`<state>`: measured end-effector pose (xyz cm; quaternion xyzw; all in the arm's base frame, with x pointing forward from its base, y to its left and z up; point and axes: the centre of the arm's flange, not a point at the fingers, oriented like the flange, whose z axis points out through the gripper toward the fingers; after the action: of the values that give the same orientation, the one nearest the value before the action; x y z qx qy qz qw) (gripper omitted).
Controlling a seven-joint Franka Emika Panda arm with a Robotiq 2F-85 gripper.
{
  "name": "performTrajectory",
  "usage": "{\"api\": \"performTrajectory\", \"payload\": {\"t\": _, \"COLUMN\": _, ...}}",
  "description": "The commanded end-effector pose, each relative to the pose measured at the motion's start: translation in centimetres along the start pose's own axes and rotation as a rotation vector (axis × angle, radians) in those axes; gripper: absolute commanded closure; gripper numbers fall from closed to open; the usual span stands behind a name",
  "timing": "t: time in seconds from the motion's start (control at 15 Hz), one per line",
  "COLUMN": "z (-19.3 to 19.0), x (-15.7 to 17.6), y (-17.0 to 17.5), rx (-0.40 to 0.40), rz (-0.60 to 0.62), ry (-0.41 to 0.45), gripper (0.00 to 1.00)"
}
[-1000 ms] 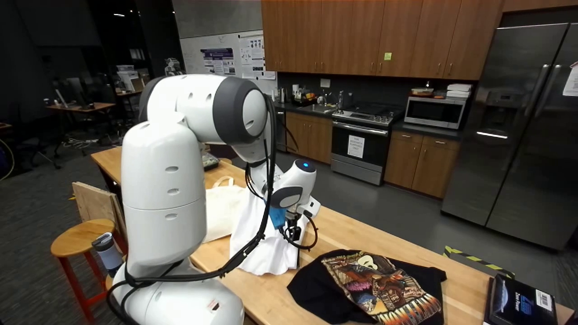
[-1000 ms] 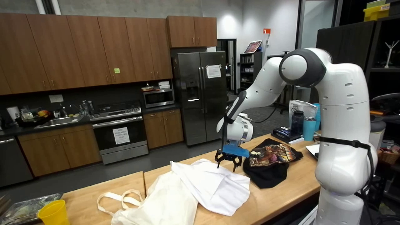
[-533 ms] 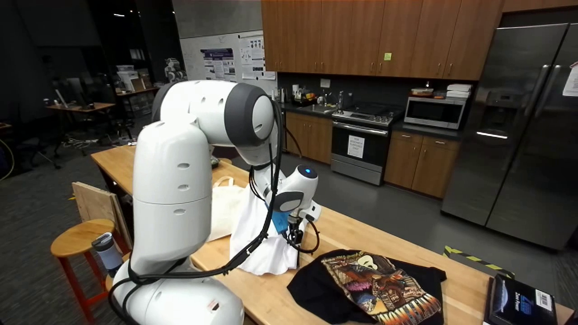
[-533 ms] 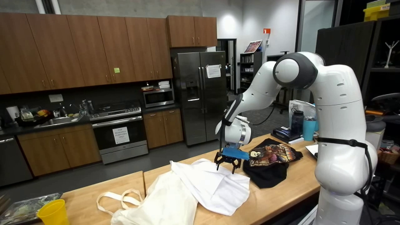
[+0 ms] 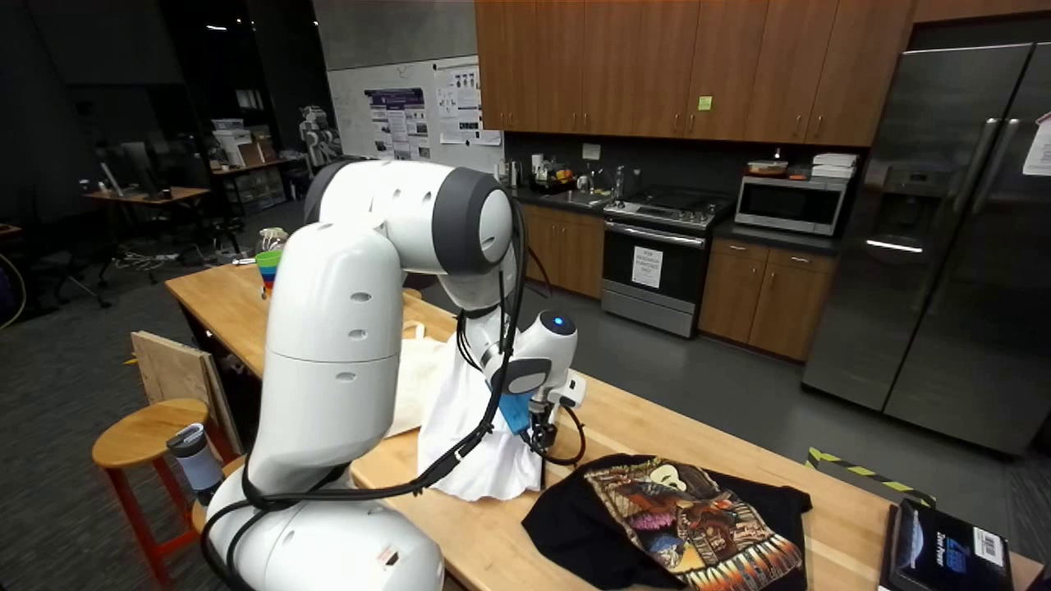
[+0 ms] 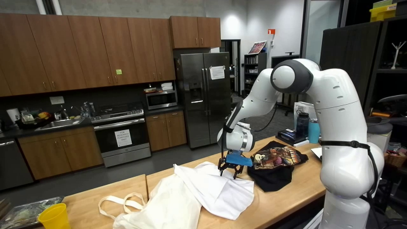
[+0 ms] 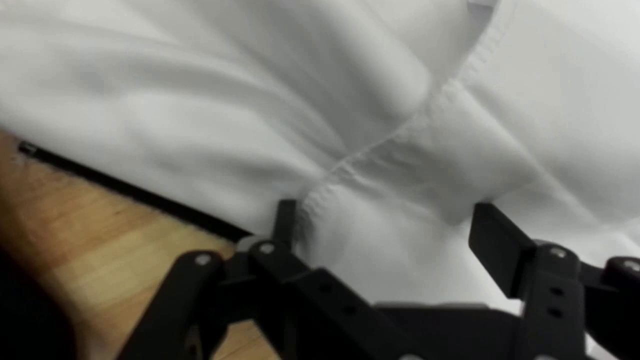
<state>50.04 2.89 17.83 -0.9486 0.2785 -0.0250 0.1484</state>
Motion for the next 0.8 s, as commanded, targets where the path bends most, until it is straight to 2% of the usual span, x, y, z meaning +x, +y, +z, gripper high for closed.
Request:
{"api": "performTrajectory", "payload": {"t": 0.0, "z": 0.8, "x": 0.4, "y": -0.2, "rx": 0.014, "rz": -0.032, "ry": 0.018, "gripper": 0.44}}
{"api": "performTrajectory", "payload": {"t": 0.27, "z": 0.7, "x": 0.4, "y": -0.6, "rx": 0.013, "rz": -0.048, "ry": 0.022, "gripper": 0.77}}
{"api": "performTrajectory", "payload": {"t": 0.47, "z": -1.0, "x": -0.3, "y": -1.0, "rx": 0.01, "rz": -0.055, "ry": 0.025, "gripper": 0.98}}
{"api": "performTrajectory", "payload": {"t": 0.73, "z": -5.1, "x": -2.4, "y": -1.7, "rx": 0.012, "rz": -0.071, "ry": 0.072, "gripper": 1.0}}
